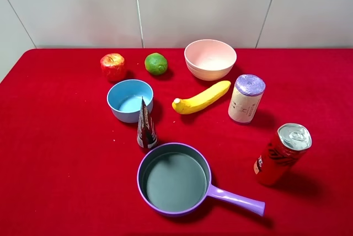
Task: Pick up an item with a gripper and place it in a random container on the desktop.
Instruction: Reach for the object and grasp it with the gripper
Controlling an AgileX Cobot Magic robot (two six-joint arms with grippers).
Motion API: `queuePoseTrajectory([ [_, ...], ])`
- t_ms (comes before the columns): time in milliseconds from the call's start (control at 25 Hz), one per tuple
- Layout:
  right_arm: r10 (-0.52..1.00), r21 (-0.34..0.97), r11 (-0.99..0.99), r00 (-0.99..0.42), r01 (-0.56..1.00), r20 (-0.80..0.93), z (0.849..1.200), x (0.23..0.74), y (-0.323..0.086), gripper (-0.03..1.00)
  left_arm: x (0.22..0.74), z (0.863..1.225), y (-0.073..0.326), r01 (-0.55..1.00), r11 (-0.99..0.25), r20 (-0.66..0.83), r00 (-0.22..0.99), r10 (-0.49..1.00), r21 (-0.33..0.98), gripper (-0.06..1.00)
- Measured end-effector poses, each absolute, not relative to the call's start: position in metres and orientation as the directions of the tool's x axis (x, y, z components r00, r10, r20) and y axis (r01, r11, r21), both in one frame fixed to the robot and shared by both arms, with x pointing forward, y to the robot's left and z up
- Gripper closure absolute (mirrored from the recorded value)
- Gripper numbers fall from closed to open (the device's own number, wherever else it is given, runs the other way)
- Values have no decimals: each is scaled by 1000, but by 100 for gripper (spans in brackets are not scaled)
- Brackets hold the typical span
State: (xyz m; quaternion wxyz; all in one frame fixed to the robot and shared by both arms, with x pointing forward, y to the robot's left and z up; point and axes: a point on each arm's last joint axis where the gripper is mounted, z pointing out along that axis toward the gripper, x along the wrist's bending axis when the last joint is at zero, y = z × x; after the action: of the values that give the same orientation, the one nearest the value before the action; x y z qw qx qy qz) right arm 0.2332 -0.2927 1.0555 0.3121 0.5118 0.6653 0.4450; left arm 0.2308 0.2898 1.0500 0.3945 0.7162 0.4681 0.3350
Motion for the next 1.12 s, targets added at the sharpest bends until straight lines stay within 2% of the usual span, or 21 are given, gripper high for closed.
queuePoseTrajectory([
  [1120,959,912,80,-281,403,40,1056,233,-293,27,231,1050,290,406,-250,110,337,935,879,-5],
])
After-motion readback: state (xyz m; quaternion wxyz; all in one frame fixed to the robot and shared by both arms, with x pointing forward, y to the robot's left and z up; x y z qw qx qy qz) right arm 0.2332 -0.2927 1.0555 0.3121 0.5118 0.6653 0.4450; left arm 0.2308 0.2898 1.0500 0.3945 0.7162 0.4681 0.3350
